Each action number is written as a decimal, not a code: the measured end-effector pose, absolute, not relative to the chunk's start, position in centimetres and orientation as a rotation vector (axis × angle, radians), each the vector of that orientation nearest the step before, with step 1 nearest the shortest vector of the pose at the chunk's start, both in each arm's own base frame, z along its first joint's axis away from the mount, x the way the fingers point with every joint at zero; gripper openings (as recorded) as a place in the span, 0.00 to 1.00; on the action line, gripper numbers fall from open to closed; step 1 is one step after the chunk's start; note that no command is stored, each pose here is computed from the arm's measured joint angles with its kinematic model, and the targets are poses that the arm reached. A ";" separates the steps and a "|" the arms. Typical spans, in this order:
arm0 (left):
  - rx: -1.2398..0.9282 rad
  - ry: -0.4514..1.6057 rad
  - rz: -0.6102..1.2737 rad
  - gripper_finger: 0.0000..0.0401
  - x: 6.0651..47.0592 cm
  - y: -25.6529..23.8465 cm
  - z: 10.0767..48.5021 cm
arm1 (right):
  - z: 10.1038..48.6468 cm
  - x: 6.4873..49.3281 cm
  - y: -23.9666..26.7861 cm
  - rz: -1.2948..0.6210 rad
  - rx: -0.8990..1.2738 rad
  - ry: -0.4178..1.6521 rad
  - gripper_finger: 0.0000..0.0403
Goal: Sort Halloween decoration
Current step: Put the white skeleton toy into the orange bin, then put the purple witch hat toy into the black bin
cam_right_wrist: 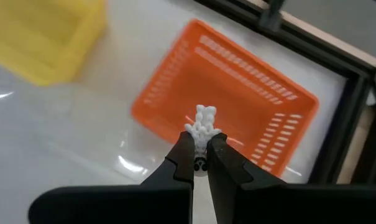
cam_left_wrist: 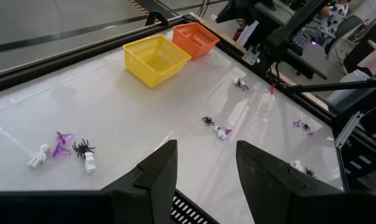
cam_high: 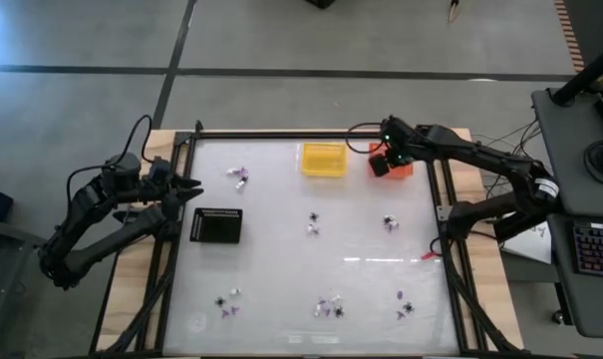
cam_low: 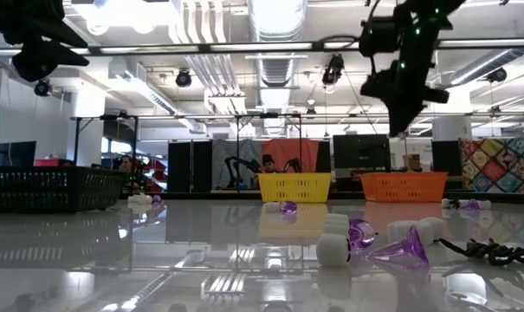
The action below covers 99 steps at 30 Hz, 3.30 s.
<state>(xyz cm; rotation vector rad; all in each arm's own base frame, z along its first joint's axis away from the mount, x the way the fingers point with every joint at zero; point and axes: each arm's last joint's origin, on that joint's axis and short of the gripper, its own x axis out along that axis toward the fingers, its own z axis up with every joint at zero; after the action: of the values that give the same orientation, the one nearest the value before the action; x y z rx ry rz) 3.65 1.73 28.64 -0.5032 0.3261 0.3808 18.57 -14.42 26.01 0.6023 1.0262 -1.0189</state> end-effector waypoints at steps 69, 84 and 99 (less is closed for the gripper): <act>-0.547 0.671 0.740 0.37 11.8 9.9 25.5 | 25.3 17.7 -17.1 -1.012 0.756 0.849 0.34; -0.628 0.775 0.802 0.37 15.9 13.5 22.8 | 25.3 17.7 -17.0 -0.985 0.775 0.849 0.33; -0.717 0.943 0.888 0.37 19.3 16.8 18.8 | 25.3 17.7 -17.0 -0.968 0.785 0.850 0.33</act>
<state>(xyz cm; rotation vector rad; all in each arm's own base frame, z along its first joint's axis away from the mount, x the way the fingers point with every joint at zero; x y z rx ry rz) 19.34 16.75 18.76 -0.7173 0.9429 0.8879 17.74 -16.95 25.31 0.7853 0.8496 -0.9683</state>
